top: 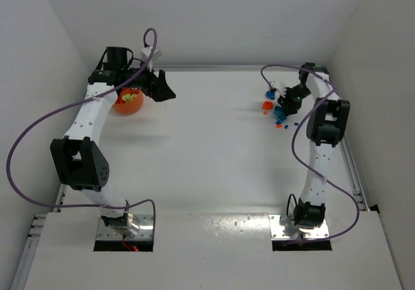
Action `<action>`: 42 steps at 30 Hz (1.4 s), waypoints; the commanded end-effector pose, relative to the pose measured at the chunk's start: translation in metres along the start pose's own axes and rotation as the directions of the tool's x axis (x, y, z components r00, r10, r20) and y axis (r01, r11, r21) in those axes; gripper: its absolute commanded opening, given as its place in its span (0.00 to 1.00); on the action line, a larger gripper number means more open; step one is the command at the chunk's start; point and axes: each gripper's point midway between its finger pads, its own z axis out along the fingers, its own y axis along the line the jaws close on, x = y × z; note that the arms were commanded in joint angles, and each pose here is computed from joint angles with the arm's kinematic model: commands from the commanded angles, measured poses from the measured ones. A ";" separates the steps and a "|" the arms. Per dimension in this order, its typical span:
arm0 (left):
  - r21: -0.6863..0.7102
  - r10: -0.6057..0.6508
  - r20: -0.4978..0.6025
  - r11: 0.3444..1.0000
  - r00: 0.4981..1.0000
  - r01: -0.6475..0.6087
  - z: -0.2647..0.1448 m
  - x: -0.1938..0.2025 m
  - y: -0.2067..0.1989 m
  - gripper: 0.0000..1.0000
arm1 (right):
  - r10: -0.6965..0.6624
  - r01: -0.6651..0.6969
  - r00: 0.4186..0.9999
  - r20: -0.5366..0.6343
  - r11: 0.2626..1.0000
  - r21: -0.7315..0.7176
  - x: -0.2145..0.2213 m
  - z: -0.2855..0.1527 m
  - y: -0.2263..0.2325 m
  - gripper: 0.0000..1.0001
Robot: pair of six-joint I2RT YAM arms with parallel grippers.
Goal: Sort the legos into containers by color
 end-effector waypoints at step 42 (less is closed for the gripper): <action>0.362 -0.375 0.004 0.865 0.927 0.348 0.087 -0.033 -0.111 0.96 | -0.050 -0.010 0.822 0.567 0.995 0.101 -0.349 -0.129 0.184 0.13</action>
